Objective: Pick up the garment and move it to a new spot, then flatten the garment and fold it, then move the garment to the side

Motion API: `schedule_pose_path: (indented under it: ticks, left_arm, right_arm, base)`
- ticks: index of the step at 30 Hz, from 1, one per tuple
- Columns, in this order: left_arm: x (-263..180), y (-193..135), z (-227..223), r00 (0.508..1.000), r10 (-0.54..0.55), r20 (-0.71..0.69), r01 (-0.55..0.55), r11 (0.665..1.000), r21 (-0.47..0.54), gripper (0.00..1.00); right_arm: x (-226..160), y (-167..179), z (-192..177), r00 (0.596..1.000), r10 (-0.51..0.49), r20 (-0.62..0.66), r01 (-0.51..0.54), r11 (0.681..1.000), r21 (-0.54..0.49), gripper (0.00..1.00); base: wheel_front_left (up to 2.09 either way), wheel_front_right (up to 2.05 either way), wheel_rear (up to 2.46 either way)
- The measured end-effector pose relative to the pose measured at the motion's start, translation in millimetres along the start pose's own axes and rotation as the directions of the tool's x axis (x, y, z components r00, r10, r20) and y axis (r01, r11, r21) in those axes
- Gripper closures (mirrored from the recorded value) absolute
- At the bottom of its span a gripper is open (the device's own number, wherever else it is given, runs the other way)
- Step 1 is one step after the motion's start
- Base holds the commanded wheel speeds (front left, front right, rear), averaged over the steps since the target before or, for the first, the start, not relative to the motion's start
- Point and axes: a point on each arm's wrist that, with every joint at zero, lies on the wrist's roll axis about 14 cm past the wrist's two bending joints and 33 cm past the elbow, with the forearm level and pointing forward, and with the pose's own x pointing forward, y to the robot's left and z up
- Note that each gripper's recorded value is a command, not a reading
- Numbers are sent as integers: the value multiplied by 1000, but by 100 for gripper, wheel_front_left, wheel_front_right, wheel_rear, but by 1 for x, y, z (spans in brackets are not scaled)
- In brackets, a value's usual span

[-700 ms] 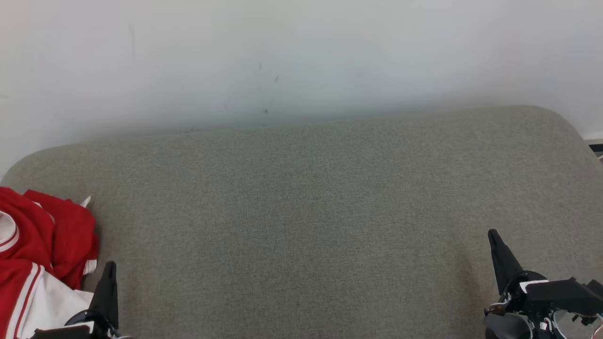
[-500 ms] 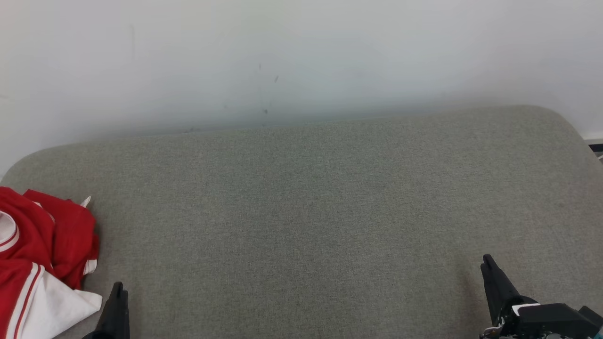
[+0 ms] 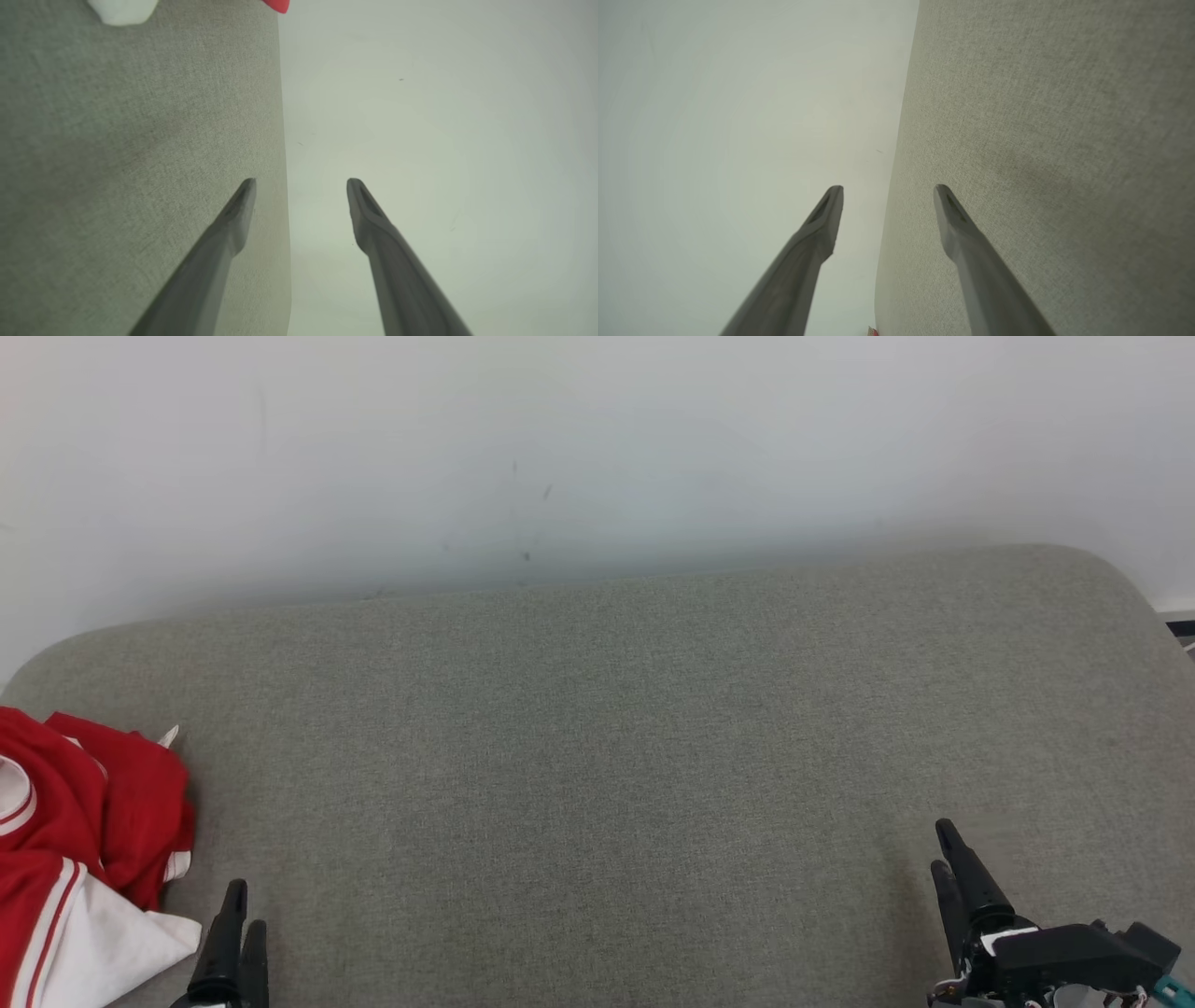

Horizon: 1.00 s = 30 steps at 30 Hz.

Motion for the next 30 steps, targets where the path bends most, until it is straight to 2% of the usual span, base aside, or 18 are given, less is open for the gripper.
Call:
schedule_pose_path:
  ticks: [10,17,24,30]
  left_arm:
    - [1,2,-3,1000,26,-7,-24,992,121,0]
    - [3,2,-4,999,41,-8,-38,971,236,0]
    - [5,-1,-6,999,46,-14,-37,926,376,0]
    - [5,1,-8,998,53,-19,-37,872,489,0]
  right_arm:
    - [5,7,-5,1000,-6,-13,4,988,-153,0]
    - [8,9,-12,999,-16,-31,6,955,-295,0]
    - [9,12,-17,999,-13,-39,-5,910,-415,0]
    - [12,16,-19,999,-7,-43,-16,857,-515,0]
  base:
    - [0,0,0]
    - [0,0,0]
    - [0,0,0]
    - [0,0,0]
